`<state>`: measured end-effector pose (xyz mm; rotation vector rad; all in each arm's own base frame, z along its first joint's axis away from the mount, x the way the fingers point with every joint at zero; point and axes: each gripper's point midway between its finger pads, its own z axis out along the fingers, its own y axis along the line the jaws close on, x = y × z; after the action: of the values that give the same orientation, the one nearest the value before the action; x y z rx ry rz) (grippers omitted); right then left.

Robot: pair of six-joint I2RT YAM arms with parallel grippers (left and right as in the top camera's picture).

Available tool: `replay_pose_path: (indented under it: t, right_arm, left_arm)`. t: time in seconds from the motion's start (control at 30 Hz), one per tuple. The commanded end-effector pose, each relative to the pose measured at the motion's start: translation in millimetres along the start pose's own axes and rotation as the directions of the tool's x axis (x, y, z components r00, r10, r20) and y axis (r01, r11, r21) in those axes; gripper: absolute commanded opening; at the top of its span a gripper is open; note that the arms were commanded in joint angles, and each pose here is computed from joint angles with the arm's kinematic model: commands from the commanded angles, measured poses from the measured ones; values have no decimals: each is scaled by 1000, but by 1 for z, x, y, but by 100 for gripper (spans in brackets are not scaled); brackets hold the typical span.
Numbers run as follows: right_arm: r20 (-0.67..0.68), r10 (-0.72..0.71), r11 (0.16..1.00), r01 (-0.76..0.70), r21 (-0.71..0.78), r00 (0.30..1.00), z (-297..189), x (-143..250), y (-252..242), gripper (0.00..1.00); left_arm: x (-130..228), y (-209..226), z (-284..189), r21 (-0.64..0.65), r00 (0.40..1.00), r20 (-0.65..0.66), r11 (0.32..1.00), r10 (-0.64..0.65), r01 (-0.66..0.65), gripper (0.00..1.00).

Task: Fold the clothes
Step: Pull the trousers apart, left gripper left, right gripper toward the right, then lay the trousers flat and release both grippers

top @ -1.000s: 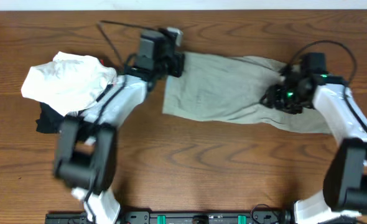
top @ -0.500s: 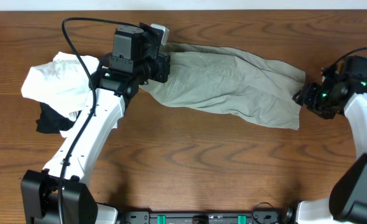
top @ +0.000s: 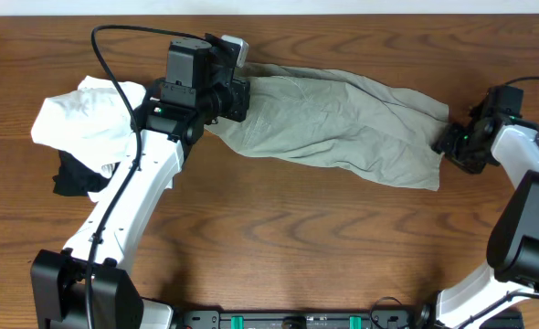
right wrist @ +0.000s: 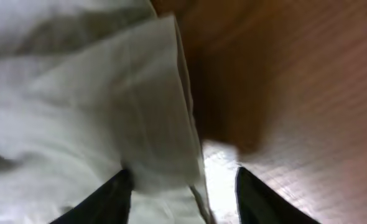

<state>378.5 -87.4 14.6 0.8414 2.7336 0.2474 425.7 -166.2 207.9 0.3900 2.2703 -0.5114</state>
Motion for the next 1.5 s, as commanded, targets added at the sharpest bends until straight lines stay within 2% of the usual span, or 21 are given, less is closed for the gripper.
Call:
replay_pose_path:
  t: [0.0, 0.17, 0.23, 0.3, 0.4, 0.53, 0.73, 0.93, 1.2, 1.37, 1.47]
  right_arm:
    - [-9, 30, 999, -30, -45, 1000, 2, 0, 6, 47]
    - [-4, 29, 999, -29, -35, 1000, 2, -1, 4, 46]
    - [-1, 29, 999, -29, -36, 1000, 3, -2, 4, 43]
    - [-1, 29, 999, -29, -37, 1000, 3, -2, 4, 30]
    - [-8, 29, 998, -29, -59, 1000, 2, -1, 8, 2]
    - [27, 45, 992, -42, -121, 999, -16, -11, 15, 1]
    - [176, 69, 963, -20, -267, 982, -90, -40, 26, 1]
    - [238, 87, 959, -17, -282, 967, -151, -27, 22, 1]
    - [144, 22, 970, 14, -244, 989, -181, 31, 18, 1]
    - [16, 6, 977, -2, -213, 1000, -182, 69, 11, 1]
    - [-59, 10, 989, -19, -145, 998, -180, 88, -2, 1]
  left_arm:
    - [-2, 2, -1, -14, 1000, 5, 1000, 21, -21, 7]
    - [-2, 2, -1, -14, 1000, 5, 1000, 21, -21, 7]
    - [-2, 4, -1, -22, 1000, 5, 1000, 21, -21, 7]
    - [-2, 7, -1, -43, 1000, 5, 999, 21, -21, 7]
    - [-3, 8, -1, -48, 1000, 6, 999, 21, -21, 7]
    - [-3, 8, -2, -48, 1000, 7, 999, 21, -21, 7]
    - [-15, 4, -23, -65, 998, 54, 997, 40, -36, 7]
    - [-7, -7, -60, -65, 999, 32, 997, 32, -30, 7]
    - [49, -15, -94, -81, 983, -168, 995, -67, 54, 7]
    - [86, -16, -105, -100, 943, -313, 991, -115, 87, 7]
    - [101, -17, -110, -110, 919, -371, 989, -134, 100, 7]
